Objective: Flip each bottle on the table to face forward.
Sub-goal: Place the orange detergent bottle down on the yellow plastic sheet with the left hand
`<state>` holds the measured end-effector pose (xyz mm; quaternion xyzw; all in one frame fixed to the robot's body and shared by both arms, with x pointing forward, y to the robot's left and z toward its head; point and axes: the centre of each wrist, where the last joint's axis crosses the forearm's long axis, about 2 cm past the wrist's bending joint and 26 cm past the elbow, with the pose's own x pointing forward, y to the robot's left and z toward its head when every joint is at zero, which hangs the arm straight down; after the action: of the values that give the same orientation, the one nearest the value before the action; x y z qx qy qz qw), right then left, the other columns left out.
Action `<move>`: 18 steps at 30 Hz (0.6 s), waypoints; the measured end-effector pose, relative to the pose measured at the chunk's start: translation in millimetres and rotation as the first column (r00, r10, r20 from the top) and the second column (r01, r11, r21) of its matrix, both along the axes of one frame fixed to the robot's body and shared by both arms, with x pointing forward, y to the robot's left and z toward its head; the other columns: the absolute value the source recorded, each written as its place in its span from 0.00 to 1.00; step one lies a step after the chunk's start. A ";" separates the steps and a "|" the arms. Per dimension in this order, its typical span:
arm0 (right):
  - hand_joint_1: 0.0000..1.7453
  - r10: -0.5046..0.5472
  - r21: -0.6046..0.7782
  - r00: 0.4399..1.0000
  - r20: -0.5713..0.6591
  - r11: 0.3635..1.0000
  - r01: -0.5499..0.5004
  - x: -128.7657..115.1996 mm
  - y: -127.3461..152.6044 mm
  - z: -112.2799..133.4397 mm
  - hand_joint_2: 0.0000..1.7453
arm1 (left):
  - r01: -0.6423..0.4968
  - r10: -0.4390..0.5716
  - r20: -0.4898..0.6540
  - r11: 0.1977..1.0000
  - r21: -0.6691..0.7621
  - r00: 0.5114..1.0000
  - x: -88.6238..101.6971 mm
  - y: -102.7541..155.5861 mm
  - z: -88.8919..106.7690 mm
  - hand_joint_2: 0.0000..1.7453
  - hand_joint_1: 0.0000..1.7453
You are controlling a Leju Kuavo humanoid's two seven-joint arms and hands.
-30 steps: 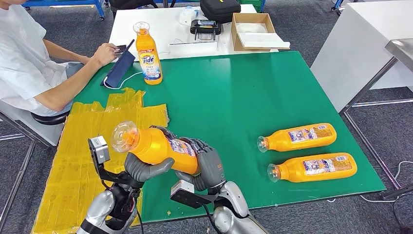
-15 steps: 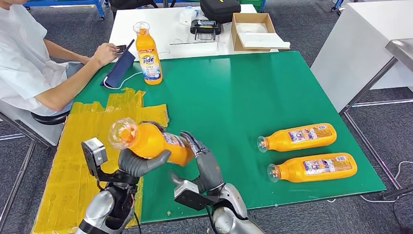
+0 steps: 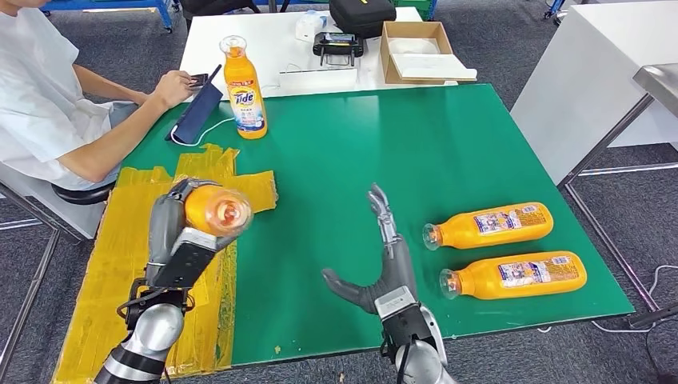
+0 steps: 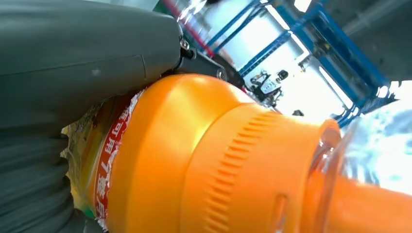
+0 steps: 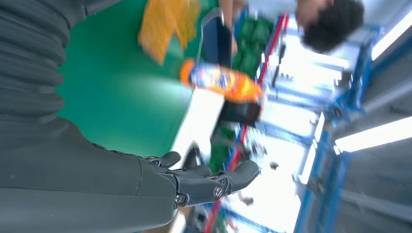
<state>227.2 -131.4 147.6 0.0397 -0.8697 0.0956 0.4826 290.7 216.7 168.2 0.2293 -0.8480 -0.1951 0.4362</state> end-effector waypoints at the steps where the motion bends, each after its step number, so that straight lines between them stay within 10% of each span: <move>1: 0.00 -0.027 -0.009 0.999 0.017 1.000 0.027 -0.5 -4.2 2.2 1.00 | -0.019 0.019 0.004 0.997 0.075 1.000 1.0 1.0 -1.4 1.00 1.00; 6: 0.00 -0.113 -0.013 0.991 0.066 0.993 0.115 -1.9 -21.6 11.5 1.00 | -0.094 0.091 0.023 0.927 0.362 0.996 4.5 -0.6 -8.8 1.00 1.00; 18: 0.00 -0.150 -0.005 0.984 0.094 0.989 0.151 -3.7 -32.9 18.0 1.00 | -0.083 0.091 0.003 0.904 0.419 0.996 6.5 -3.4 -16.5 1.00 1.00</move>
<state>223.5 -164.3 165.6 -0.0334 -0.8912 0.0659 0.4475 297.2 213.3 151.7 0.3535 -0.7716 -0.3548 0.3922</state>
